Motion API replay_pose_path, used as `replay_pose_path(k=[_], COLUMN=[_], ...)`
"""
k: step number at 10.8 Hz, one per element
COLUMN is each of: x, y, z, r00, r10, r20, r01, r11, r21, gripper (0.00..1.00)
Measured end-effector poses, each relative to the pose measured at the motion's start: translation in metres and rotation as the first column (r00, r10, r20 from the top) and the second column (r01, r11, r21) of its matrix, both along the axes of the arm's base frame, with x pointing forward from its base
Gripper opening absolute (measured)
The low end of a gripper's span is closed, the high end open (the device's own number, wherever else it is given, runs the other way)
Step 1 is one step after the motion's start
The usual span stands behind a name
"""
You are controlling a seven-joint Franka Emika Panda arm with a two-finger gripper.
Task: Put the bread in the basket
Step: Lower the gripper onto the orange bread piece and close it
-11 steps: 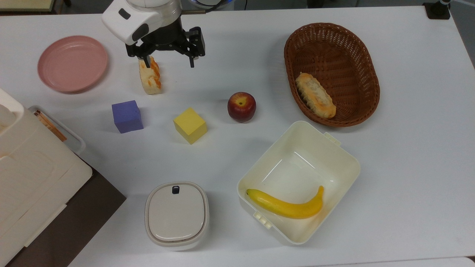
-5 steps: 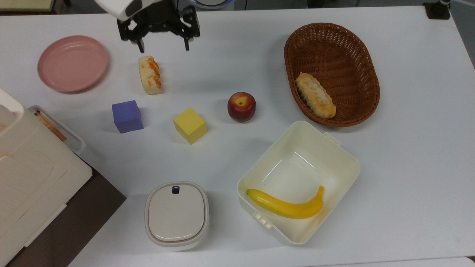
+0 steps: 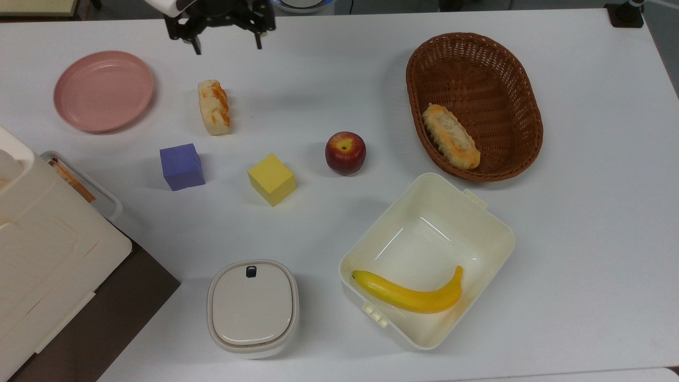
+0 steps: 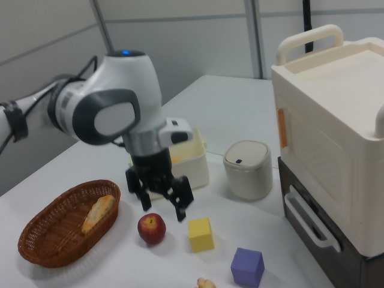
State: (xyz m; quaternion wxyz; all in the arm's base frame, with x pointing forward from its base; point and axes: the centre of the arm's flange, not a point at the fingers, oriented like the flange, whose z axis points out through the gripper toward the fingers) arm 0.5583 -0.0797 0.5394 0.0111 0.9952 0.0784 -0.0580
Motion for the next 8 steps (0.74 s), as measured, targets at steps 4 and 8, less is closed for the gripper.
replay_pose_path(k=[4,8], x=[-0.021,-0.005], y=[-0.063,-0.077], z=[-0.042,-0.104], r00=[0.995,0.985], r10=[0.025,0.032], r20=[-0.096,-0.172], r01=[-0.024,-0.034], r11=[1.0,0.999], r21=[0.01,-0.006], gripper=[1.0,1.0])
